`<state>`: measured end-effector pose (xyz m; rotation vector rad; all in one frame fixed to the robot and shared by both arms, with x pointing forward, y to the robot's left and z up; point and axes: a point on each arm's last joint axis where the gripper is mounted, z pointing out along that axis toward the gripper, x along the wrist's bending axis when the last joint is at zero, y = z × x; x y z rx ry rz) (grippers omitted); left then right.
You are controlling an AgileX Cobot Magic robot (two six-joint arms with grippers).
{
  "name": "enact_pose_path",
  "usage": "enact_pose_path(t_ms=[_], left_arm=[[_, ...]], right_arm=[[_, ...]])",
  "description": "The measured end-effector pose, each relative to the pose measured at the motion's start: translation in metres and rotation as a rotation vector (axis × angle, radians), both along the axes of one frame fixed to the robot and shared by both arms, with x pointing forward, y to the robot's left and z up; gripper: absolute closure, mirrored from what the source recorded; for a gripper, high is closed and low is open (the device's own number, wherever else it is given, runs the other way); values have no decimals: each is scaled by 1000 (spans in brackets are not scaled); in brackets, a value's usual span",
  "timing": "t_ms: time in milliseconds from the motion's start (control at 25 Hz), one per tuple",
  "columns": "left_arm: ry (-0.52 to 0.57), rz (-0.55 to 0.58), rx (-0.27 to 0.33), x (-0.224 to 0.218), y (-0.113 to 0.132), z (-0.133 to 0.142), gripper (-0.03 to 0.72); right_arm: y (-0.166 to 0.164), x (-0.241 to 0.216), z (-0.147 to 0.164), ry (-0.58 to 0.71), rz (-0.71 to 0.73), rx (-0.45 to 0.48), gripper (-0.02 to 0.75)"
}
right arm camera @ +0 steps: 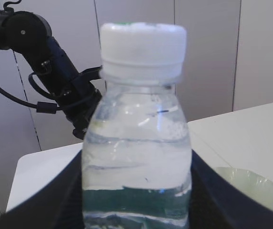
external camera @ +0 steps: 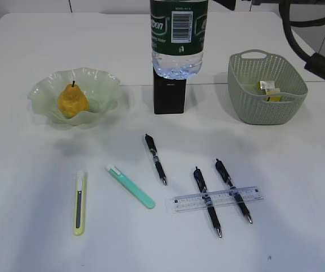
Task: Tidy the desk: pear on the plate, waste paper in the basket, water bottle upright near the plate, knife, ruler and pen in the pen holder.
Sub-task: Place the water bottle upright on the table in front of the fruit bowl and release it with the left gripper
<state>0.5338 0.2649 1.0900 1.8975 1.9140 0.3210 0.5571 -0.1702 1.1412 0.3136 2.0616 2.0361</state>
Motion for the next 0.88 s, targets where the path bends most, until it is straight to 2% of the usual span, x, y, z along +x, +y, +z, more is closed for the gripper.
enact_pose_path(t_ms=[200,440,720,880], left_arm=[[-7,-7,52,1,4,0,295],[-22,-10,77,2,6,0,295],[-89,3,26,7,2,4,295],[-169,11,17,13,2,5,295]], right_arm=[[0,0,0,-1,-1,2,353],[0,1,0,-27,-6,-8,353],[0,1,0,-34,-6,-10,353],[0,1,0,-34,-6,-10,353]])
